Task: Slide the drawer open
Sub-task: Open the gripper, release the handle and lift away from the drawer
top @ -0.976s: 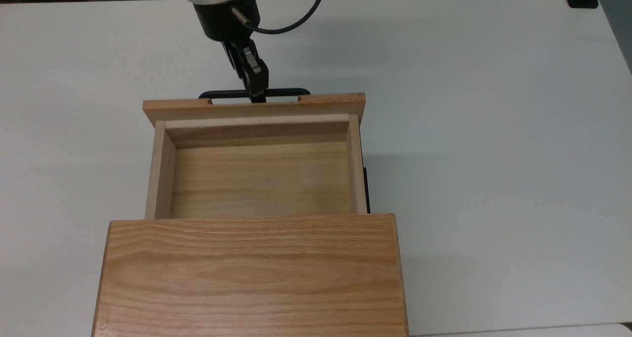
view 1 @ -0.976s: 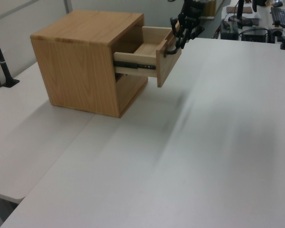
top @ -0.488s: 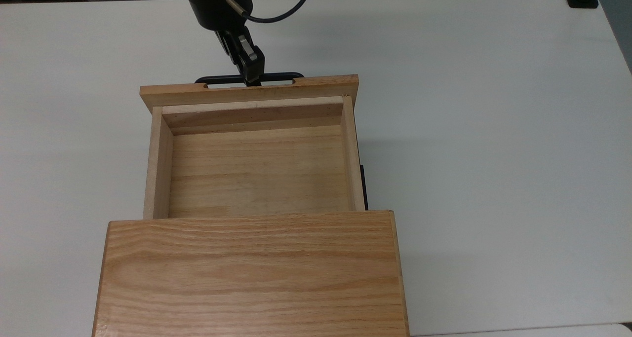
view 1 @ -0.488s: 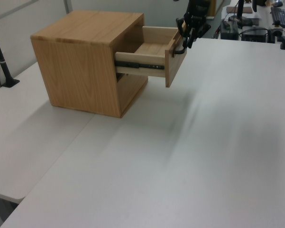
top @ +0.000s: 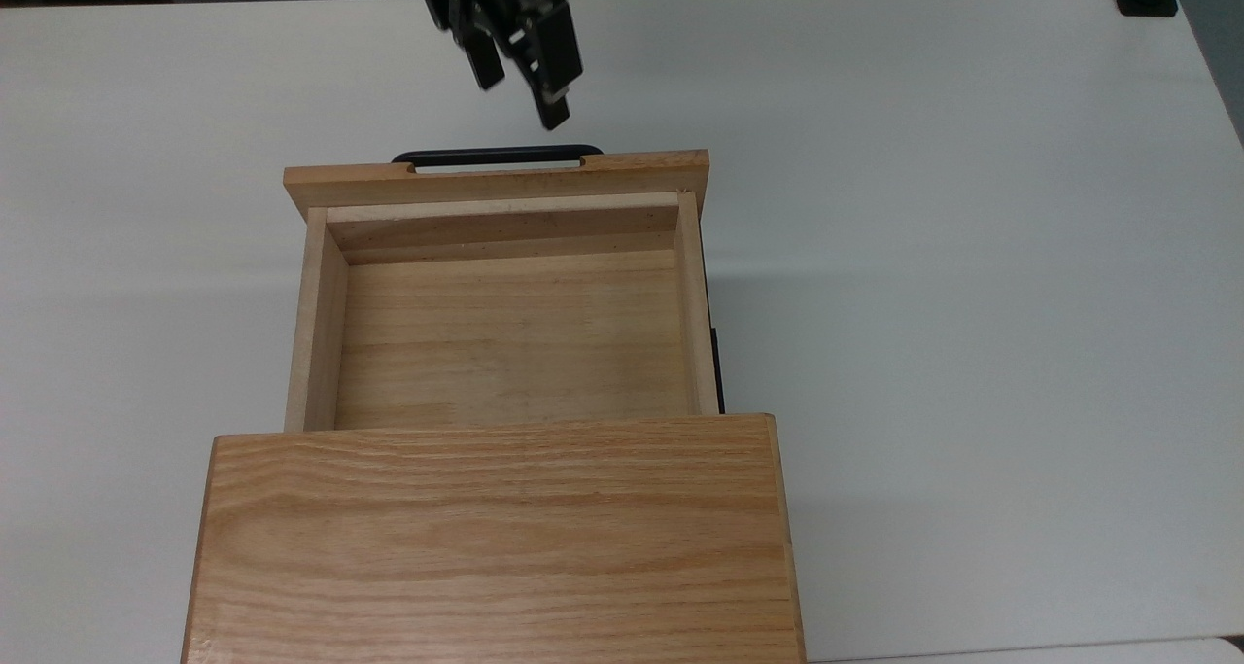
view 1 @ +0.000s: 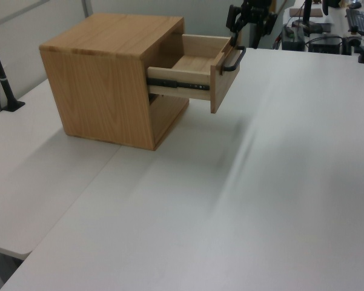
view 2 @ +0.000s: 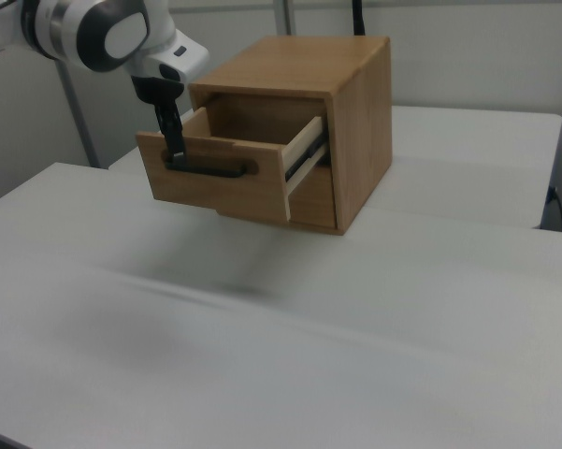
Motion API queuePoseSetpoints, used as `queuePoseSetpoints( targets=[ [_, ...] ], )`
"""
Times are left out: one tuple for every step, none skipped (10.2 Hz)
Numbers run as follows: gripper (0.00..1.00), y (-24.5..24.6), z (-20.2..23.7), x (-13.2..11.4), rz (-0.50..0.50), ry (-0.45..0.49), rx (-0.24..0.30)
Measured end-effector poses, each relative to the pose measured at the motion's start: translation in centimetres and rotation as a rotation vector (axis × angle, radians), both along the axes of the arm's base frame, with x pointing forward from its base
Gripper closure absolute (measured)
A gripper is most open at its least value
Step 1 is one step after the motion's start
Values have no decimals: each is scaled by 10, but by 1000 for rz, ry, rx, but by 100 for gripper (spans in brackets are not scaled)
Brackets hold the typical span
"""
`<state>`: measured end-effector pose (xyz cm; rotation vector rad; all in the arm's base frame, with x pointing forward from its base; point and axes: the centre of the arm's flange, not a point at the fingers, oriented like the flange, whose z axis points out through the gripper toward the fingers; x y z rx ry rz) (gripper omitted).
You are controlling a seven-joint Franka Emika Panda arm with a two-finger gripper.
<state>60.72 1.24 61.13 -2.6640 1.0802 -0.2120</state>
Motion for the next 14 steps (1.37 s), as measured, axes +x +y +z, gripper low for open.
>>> queuePoseSetpoints(
  targets=[
    [0, 1, 7, -5, 8, 7, 0],
    [0, 0, 13, -9, 14, 14, -1],
    [0, -2, 22, -14, 21, 18, -2],
    [0, -4, 31, -21, 23, 27, -2],
    [0, -7, 38, -30, 28, 42, -11],
    [0, -9, 39, -35, 36, 49, -47],
    [0, -12, 37, -40, 66, 55, -86],
    [0, -14, 33, -45, 135, 58, -128],
    [0, -16, 30, -49, 228, 57, -170],
    [0, -19, 26, -51, 321, 58, -211],
    [0, -26, 20, -52, 421, 66, -264],
    [0, -31, 18, -52, 485, 73, -307],
    [0, -37, 18, -53, 551, 78, -345],
    [0, -40, 17, -53, 603, 80, -364]
  ],
)
